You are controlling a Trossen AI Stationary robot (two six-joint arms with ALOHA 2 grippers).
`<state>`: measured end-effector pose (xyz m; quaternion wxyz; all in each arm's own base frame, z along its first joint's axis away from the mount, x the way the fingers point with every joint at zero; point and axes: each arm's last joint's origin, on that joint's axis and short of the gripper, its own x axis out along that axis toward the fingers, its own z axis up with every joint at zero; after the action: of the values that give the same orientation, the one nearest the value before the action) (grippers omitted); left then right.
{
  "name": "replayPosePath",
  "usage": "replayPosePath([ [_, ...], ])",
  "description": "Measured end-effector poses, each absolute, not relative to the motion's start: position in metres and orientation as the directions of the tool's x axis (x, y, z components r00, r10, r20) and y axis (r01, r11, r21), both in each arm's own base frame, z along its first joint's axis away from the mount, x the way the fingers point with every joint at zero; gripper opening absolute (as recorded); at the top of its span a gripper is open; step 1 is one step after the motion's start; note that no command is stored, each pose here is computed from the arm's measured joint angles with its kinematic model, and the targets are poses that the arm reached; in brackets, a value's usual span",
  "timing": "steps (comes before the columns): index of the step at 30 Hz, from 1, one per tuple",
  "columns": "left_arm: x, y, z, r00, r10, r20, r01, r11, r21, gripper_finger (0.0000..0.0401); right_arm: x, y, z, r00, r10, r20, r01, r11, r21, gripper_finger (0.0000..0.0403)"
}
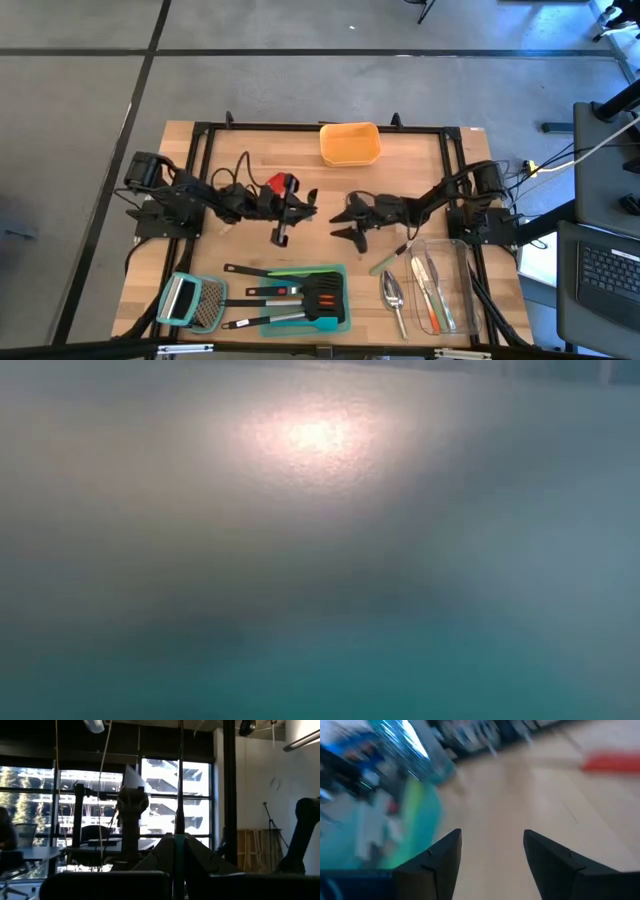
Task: Pick & Place Kitchen Items
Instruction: Put the blue table knife into the transparent bin
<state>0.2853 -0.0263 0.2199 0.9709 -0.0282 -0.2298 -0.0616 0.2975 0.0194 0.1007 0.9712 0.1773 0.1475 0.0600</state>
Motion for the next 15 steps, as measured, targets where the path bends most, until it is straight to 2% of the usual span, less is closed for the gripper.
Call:
replayPosePath([
  [6,0.284,-0.033,0.224,0.875,-0.128,0.467,0.157,0.987,-0.024,0.0012,0.295,0.036,0.143,0.95,0.31,-0.045,-0.279,0.903,0.326,0.0206],
  [12,0.284,-0.036,0.224,0.876,-0.133,0.464,0.164,0.986,-0.027,0.0012,0.284,0.052,0.186,0.968,0.222,0.119,-0.24,0.958,0.158,0.019],
  [15,0.284,-0.035,0.224,0.877,-0.128,0.463,0.169,0.984,-0.049,0.0012,0.284,0.055,0.198,0.975,0.155,0.161,-0.176,0.976,0.128,0.0189],
])
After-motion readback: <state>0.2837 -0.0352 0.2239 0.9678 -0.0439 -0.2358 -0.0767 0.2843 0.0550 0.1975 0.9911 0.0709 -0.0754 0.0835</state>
